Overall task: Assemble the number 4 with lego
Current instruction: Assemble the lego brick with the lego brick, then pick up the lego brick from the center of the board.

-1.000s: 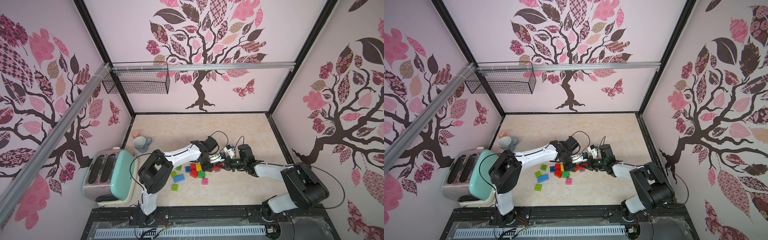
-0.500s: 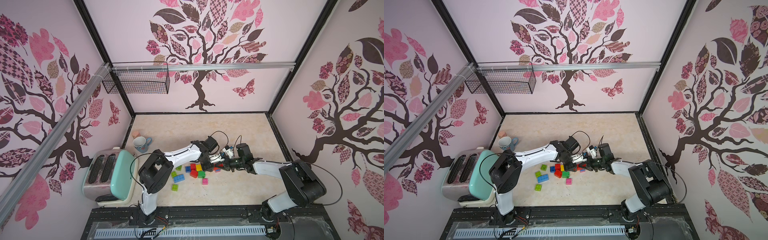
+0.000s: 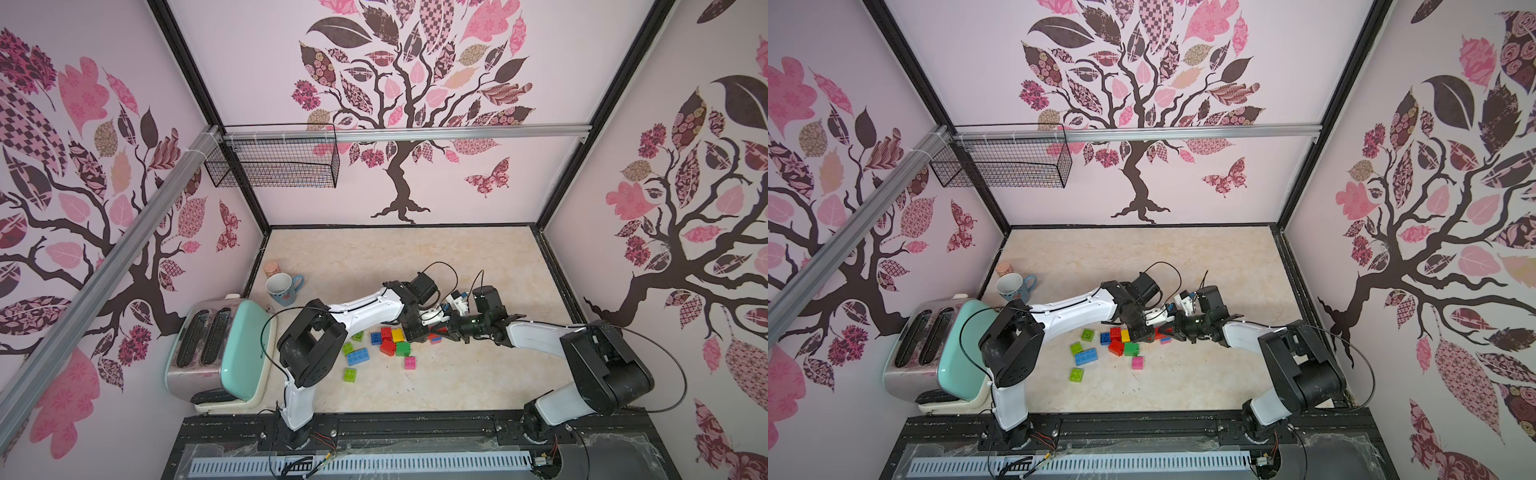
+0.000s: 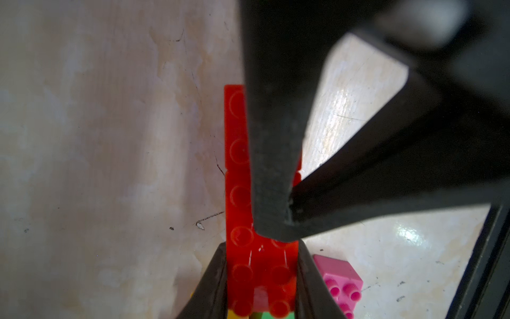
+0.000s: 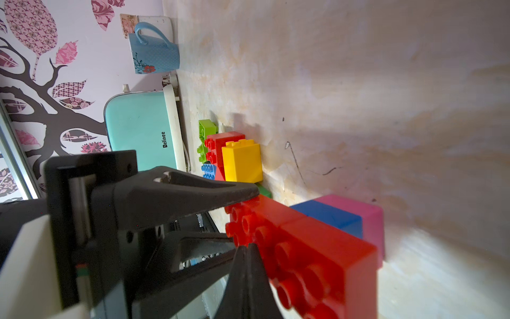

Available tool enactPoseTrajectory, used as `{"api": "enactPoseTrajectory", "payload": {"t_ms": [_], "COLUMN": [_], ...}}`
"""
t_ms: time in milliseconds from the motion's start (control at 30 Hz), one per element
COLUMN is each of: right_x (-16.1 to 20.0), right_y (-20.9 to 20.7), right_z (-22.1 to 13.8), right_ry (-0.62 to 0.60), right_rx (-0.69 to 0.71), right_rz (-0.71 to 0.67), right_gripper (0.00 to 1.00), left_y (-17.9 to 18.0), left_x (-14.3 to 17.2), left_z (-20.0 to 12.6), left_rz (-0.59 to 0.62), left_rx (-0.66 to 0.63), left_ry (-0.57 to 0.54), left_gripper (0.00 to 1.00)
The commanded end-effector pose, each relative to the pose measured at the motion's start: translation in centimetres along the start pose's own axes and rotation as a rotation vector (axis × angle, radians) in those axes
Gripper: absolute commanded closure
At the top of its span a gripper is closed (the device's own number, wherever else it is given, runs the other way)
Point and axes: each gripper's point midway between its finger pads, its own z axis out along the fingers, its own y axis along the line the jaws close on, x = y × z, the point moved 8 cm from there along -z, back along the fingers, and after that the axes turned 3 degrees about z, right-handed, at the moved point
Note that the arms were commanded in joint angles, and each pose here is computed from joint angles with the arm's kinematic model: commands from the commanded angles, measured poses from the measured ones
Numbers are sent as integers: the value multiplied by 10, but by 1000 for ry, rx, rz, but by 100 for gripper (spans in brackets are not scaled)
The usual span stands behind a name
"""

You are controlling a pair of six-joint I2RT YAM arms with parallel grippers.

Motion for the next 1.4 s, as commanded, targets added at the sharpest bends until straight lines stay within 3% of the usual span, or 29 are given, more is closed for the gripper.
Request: {"api": "enactPoseTrajectory", "payload": {"t_ms": [0, 167, 300, 400, 533, 600, 833, 933, 1233, 1367], "right_x": [21, 21, 18, 14, 9, 8, 7, 6, 1, -5], "right_y": [-66, -67, -58, -50, -41, -37, -34, -32, -14, 3], "right_z": [-3, -3, -5, -4, -3, -4, -3, -4, -8, -15], "right_ry": [-39, -38, -46, -37, -36, -43, -34, -36, -58, -84], "right_rx": [339, 342, 306, 269, 225, 212, 184, 179, 112, 78], "right_rz": [205, 210, 175, 141, 106, 93, 78, 73, 13, -32], "right_gripper": [100, 100, 100, 100, 100, 100, 100, 100, 94, 83], "left_y": [1, -4, -7, -1, 7, 6, 16, 25, 27, 27], "left_x": [-7, -12, -13, -7, 8, 15, 38, 48, 53, 56], "left_z": [-6, -14, -49, -81, -127, -144, -165, -182, -200, -204], "left_rz": [29, 12, -25, -118, -261, -298, -493, -725, -832, -839], "left_rx": [-60, -57, -95, -161, -369, -437, -668, -808, -875, -909], "left_ry": [8, -50, -187, -317, -485, -548, -574, -646, -668, -691], "left_gripper": [63, 54, 44, 37, 17, 2, 2, 2, 2, 2]}}
